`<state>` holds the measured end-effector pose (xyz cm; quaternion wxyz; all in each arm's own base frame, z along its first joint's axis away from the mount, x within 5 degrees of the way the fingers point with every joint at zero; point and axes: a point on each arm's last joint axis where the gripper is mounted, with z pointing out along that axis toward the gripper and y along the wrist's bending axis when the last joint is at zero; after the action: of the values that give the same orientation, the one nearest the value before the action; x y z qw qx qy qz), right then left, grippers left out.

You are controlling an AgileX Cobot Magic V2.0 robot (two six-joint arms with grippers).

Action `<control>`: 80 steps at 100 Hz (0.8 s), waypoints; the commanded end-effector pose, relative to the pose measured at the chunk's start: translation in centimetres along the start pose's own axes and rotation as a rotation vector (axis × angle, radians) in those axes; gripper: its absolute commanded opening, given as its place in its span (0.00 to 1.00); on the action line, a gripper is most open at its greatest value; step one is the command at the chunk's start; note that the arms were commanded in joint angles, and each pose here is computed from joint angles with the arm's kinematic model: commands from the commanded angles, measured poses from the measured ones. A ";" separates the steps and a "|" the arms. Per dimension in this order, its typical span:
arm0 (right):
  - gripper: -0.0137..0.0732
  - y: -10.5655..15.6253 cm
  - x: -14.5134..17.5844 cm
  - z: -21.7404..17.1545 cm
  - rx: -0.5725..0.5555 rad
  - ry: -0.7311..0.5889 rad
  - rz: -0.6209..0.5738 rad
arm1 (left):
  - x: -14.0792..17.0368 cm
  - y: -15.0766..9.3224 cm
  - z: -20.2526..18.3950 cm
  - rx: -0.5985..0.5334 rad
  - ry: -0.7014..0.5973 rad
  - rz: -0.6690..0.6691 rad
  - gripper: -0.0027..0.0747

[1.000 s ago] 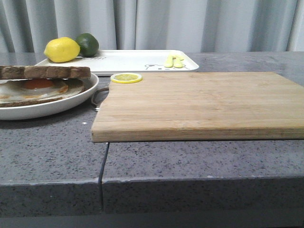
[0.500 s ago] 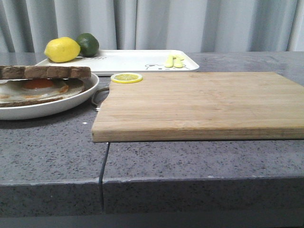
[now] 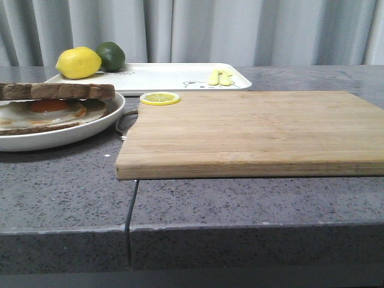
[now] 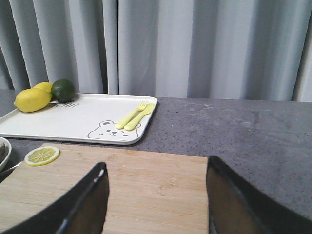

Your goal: Place bread and move sandwich to tray

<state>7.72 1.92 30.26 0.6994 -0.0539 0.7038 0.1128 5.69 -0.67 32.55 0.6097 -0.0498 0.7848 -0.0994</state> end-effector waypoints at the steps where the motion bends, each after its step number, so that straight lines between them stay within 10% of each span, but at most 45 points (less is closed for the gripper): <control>1: 0.67 -0.2 -1.5 -0.1 0.027 -0.096 -0.007 | -1.6 -0.4 -0.2 0.027 -0.091 -0.013 0.73; 80: 0.67 -0.2 -1.5 -0.1 0.027 -0.096 -0.007 | -1.9 -0.4 0.4 0.026 -0.097 -0.012 0.70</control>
<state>7.72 1.92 30.27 0.6999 -0.0537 0.7032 0.1126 5.86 -0.67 32.62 0.6119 -0.0500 0.7830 -0.0996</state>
